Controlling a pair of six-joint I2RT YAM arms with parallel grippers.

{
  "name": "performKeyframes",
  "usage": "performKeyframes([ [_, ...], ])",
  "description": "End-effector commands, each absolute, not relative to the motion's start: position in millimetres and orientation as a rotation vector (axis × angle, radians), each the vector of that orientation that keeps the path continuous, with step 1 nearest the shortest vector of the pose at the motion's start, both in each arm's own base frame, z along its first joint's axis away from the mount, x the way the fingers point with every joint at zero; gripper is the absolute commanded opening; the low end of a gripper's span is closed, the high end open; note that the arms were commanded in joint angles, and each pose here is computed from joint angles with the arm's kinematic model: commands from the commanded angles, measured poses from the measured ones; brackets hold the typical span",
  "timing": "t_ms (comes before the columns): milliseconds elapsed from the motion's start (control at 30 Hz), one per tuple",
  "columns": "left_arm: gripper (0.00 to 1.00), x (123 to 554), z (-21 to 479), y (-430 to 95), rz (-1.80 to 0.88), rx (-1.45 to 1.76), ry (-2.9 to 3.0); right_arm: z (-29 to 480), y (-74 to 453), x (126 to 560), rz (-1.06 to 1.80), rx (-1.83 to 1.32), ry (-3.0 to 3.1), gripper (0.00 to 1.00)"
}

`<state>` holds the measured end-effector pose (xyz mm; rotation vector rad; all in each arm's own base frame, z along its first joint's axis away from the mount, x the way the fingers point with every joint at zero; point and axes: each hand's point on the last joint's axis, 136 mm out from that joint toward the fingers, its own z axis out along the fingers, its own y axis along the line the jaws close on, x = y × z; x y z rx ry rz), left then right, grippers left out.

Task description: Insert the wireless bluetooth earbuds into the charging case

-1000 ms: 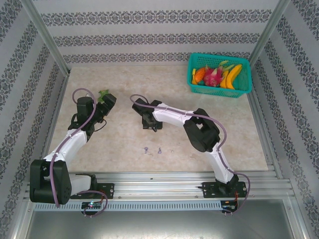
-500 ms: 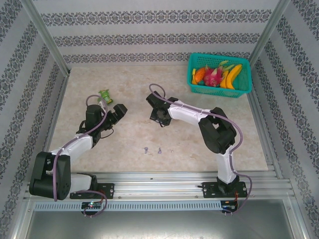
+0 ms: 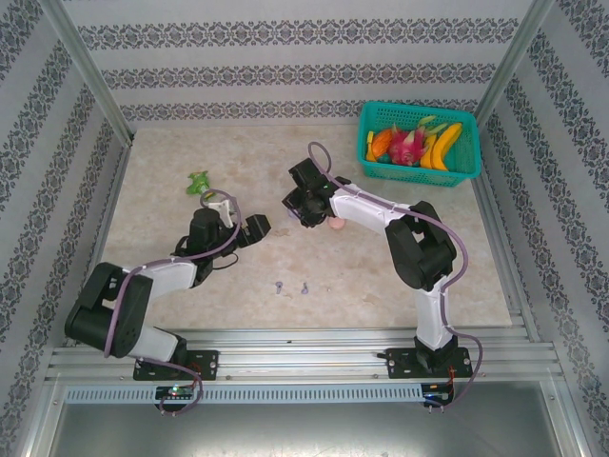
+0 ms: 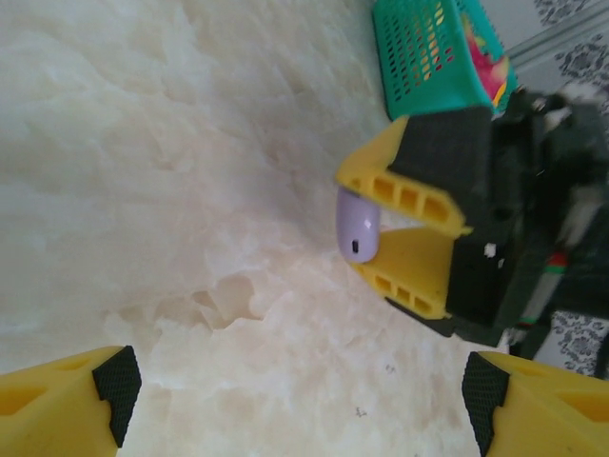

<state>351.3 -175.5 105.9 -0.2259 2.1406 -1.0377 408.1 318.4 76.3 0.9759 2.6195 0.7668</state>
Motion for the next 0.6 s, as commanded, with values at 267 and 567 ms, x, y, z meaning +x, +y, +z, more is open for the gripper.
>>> performKeyframes([
  [267, 0.72, 382, 130, -217, -1.157, -0.082, 1.963, 105, 331, 414, 0.982, 1.080, 2.537, 0.37],
  [567, 0.67, 397, 123, -231, -1.175, -0.100, 1.938, 106, 336, 407, 1.006, 1.085, 2.545, 0.37],
])
